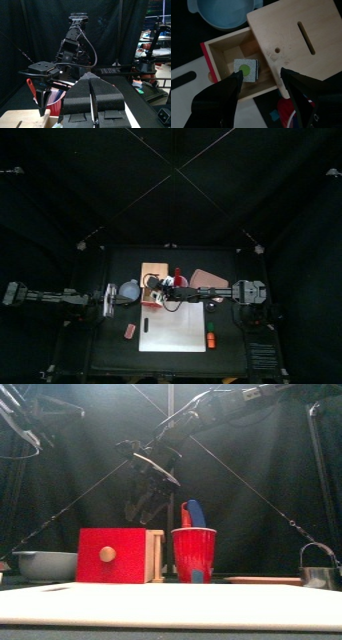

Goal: Place sushi on board then cut the sushi with the knife then place the pieces on the plate
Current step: Pick knife at handle with right hand

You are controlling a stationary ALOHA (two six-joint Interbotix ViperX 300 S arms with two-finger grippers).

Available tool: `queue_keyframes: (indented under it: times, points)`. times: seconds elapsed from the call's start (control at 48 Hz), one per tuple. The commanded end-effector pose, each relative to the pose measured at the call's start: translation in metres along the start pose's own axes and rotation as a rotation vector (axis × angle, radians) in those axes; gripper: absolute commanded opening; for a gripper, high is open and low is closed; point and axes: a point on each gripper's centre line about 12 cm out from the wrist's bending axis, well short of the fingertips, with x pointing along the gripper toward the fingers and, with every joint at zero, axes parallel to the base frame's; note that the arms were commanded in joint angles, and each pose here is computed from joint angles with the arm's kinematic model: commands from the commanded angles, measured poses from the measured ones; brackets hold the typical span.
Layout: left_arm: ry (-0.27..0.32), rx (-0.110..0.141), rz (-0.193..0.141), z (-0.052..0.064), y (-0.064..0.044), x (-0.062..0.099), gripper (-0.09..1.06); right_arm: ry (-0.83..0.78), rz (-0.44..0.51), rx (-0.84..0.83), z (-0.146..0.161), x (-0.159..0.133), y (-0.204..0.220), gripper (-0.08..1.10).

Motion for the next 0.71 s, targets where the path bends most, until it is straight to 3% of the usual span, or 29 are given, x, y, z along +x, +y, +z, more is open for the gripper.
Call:
queue_keyframes:
  times: [0.021, 0.708]
  points:
    - [-0.011, -0.001, 0.004, 0.003, 0.001, 0.002, 0.05, -0.059, -0.007, 0.007, 0.015, -0.016, 0.013, 0.93]
    - [-0.004, -0.002, 0.014, 0.001, 0.003, 0.001, 0.05, -0.036, -0.009, 0.030, 0.010, -0.004, 0.018, 0.93]
